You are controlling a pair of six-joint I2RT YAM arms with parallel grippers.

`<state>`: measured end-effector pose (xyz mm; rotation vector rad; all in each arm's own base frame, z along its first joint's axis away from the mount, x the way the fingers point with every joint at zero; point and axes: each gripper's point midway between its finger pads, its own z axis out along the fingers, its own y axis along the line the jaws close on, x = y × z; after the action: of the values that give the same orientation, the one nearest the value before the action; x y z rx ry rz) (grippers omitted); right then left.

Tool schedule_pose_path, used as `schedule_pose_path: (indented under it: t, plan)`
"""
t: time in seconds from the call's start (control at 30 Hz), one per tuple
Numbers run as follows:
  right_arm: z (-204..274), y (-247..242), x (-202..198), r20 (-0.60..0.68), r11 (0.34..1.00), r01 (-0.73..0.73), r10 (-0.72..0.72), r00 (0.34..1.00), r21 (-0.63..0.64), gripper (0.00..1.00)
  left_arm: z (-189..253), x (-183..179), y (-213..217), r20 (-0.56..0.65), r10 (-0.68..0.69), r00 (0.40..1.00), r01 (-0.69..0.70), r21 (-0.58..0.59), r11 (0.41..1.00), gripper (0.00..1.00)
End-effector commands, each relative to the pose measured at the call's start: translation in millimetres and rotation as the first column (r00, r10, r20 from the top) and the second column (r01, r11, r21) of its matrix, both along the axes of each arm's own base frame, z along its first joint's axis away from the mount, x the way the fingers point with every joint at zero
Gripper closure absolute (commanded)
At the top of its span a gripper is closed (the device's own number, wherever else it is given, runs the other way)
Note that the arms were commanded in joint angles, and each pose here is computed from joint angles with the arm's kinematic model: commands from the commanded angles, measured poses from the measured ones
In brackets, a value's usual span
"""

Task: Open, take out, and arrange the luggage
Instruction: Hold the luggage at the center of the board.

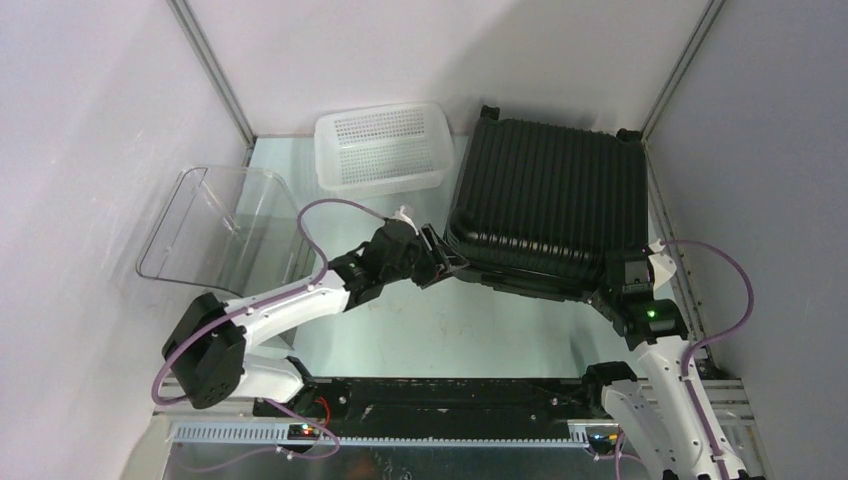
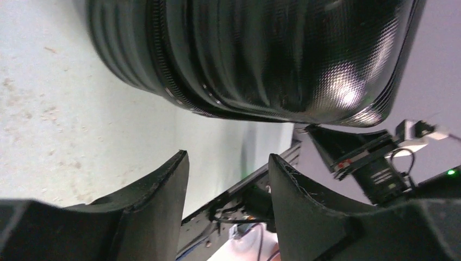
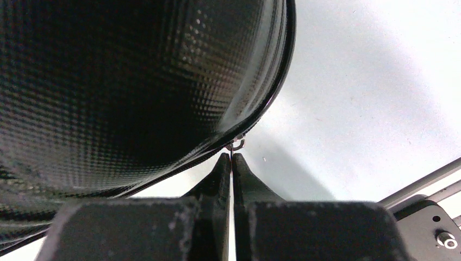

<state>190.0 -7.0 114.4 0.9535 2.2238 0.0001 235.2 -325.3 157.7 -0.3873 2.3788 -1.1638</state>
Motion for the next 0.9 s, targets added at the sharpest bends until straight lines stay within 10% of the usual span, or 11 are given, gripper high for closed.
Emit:
schedule_pose_path:
  t: [0.0,0.87]
  plan:
    - [15,4,15,0.096,1.0,0.007,-0.009,0.995,0.022,1.0,21,19,-15,-0.021,0.119,0.993,-0.12,-0.152,0.981,0.42]
    - [17,3,12,0.13,1.0,-0.004,0.002,0.991,0.015,1.0,-35,31,-42,-0.175,0.252,0.952,-0.272,-0.102,0.957,0.49]
